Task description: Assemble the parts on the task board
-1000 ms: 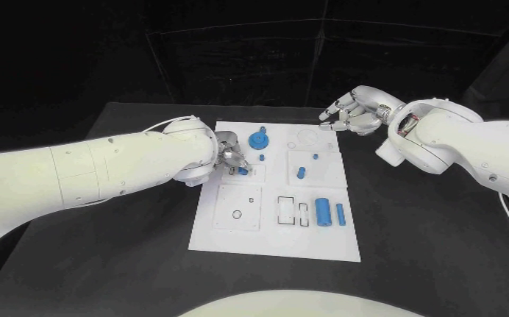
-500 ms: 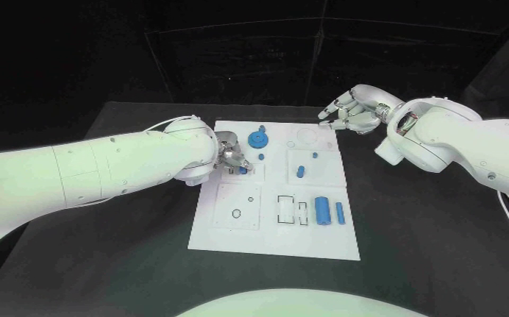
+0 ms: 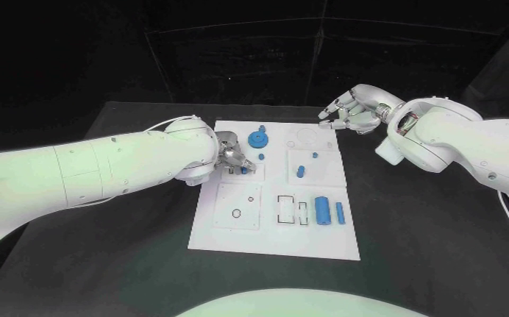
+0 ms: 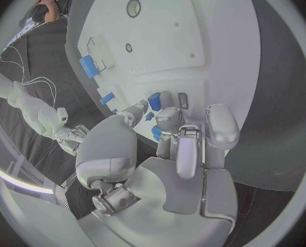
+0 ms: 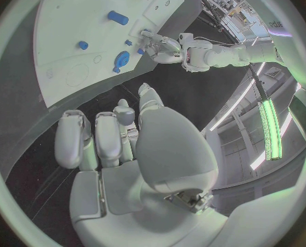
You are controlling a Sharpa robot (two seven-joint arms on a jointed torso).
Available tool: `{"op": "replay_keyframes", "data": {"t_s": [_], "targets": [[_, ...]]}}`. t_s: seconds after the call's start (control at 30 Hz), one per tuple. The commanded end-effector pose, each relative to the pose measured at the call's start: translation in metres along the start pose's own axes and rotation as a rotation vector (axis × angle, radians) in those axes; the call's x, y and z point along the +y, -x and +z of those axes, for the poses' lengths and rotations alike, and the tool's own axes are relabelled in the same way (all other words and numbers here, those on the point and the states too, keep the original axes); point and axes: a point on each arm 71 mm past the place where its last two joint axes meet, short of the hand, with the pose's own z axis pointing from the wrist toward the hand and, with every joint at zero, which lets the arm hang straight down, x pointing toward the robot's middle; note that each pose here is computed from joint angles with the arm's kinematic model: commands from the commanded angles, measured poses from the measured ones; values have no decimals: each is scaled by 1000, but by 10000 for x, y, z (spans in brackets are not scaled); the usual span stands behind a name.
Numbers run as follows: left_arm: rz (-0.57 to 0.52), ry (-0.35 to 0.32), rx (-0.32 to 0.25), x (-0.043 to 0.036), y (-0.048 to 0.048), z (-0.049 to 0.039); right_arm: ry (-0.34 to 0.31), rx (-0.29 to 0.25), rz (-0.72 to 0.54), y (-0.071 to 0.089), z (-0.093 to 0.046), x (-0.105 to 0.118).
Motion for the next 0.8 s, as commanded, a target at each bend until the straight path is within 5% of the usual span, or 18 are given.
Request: {"op": "replay_keyframes", "data": {"t_s": [0.03,0.3,0.43,0.8], "targets": [[-16,-2,-13,15,11,-9,6,-12,-2,16,3,11],[-33,-8,-29,57,53,-64,6,-13,-2,20,8,6],[-48,-16,-44,58,175,-126,5,-14,-2,23,11,1],[-44,-15,-39,29,781,-340,3,-14,-2,26,29,-9]]}}
